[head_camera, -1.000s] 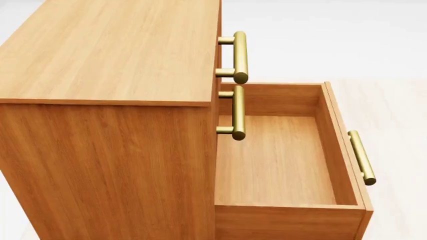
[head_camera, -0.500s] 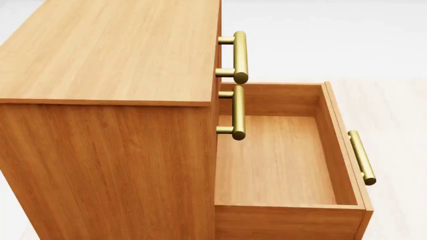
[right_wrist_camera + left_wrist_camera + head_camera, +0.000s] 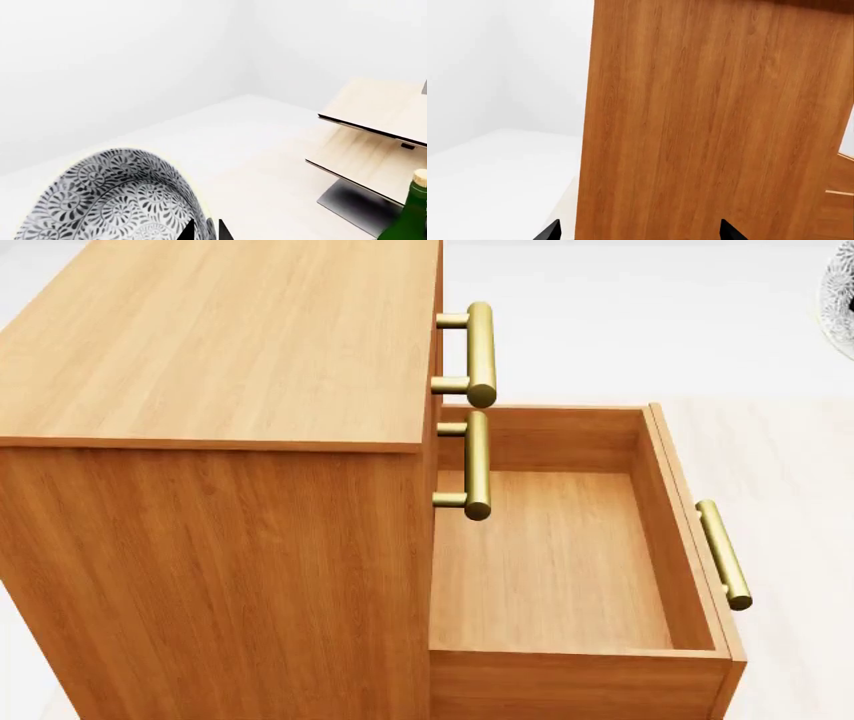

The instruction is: Put the bowl in the bottom drawer of the cabinet and close it.

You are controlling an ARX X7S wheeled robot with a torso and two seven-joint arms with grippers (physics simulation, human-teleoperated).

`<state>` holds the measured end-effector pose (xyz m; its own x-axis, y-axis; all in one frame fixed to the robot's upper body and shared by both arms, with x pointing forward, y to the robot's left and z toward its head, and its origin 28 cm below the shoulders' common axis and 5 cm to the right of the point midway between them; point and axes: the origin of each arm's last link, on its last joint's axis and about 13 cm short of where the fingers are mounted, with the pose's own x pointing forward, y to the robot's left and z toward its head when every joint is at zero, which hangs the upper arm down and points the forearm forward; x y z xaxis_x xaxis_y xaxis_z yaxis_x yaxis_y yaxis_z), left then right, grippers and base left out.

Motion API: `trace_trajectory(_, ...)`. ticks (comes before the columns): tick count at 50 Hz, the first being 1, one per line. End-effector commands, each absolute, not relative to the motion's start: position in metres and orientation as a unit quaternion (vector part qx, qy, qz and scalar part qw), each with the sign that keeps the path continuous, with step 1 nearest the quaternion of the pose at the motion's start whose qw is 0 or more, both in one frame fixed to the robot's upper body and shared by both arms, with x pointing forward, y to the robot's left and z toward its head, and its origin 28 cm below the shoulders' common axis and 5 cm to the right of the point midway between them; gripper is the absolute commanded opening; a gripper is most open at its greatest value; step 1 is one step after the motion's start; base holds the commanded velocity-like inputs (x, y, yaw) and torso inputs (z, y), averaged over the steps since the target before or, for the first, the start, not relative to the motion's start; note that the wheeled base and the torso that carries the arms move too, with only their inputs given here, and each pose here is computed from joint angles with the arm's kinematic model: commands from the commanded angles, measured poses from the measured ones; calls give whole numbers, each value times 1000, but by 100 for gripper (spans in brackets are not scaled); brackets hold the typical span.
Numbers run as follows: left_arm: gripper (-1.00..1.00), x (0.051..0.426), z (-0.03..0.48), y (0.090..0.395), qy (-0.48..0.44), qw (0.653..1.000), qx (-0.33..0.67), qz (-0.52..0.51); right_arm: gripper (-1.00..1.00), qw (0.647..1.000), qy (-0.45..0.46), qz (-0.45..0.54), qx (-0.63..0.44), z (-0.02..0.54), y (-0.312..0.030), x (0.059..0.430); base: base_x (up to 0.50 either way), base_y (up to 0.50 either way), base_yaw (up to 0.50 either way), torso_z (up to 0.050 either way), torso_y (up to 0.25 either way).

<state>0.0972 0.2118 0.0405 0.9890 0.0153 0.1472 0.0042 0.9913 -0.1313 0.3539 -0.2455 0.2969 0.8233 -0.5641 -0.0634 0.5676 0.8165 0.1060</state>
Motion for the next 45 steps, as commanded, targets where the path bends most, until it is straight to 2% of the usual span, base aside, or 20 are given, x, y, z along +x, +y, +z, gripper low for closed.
trace_trajectory(1, 100, 97, 41, 212, -74, 995, -66, 3, -100, 958, 9, -281, 50, 306, -234, 366, 0, 0, 0, 0, 0)
trace_trajectory(45, 100, 96, 42, 212, -74, 995, -65, 1, -100, 975, 52, -211, 41, 298, -190, 413, 0, 0, 0, 0, 0)
